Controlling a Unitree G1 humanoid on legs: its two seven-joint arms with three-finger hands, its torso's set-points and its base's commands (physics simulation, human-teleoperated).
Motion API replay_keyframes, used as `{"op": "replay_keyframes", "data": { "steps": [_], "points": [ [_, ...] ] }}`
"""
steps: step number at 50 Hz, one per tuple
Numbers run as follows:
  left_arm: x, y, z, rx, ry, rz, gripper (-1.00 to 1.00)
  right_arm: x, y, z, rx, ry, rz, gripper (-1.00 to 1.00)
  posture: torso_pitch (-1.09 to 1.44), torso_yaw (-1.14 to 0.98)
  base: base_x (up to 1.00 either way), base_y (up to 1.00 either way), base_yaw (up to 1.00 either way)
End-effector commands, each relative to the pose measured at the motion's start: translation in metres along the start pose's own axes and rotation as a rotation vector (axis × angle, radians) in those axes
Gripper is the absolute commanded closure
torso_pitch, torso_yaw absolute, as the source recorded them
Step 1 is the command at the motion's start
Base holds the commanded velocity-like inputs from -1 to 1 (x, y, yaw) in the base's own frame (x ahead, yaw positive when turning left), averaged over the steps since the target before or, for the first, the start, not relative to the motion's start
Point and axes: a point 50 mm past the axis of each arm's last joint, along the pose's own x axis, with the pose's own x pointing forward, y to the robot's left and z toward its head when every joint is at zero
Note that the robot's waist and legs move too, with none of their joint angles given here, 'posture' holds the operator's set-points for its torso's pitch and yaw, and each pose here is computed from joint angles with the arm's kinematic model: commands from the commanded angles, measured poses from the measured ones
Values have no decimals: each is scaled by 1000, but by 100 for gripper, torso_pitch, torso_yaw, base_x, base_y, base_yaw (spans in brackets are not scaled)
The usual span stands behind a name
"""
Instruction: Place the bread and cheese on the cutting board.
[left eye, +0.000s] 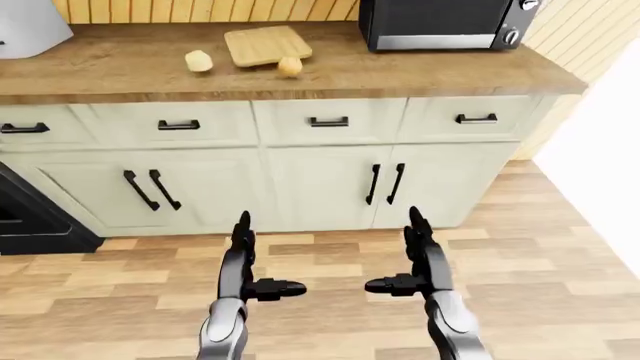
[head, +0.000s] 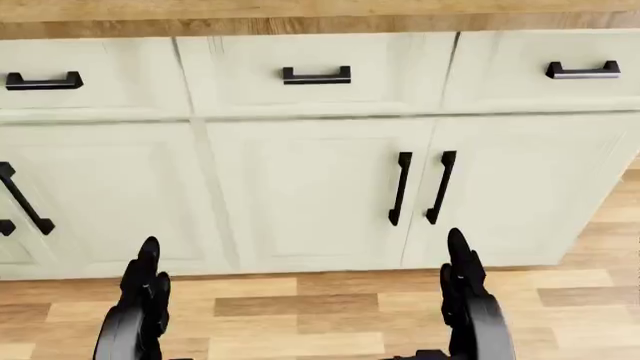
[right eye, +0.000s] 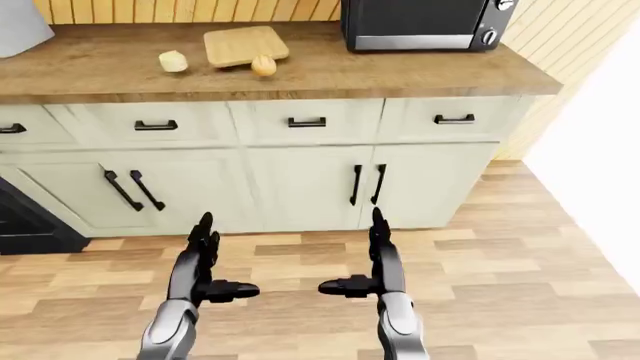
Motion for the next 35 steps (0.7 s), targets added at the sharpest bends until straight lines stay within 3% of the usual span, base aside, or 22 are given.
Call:
{"op": "replay_keyframes", "data": {
  "steps": [1,9,18,23,26,28,30,31,33,35],
  "points": [
    [4,1,32,18,-175,-26,-100,5,-1,38,-1,-178,1,-100,0,0,0,0,0],
    [4,0,39,44,-188,-21,-100,5,-2,42,-5,-178,6,-100,0,0,0,0,0],
    [7,23,94,81,-338,26,-100,17,-22,91,12,-265,-30,-100,0,0,0,0,0],
    [7,29,105,97,-344,53,-100,18,-32,113,-5,-309,-52,-100,0,0,0,0,0],
    [7,33,112,77,-350,60,-100,19,-35,120,-7,-324,-57,-100,0,0,0,0,0],
    [7,36,120,44,-378,65,-100,19,-38,128,-4,-338,-61,-100,0,0,0,0,0],
    [6,40,128,74,-416,94,-100,19,-40,137,-3,-355,-63,-100,0,0,0,0,0],
    [6,42,132,61,-421,97,-100,19,-41,141,-2,-365,-65,-100,0,0,0,0,0],
    [7,49,140,103,-469,145,-100,19,-43,151,-2,-384,-69,-100,0,0,0,0,0],
    [5,53,148,98,-472,146,-100,18,-45,159,1,-400,-71,-100,0,0,0,0,0]
  ]
}}
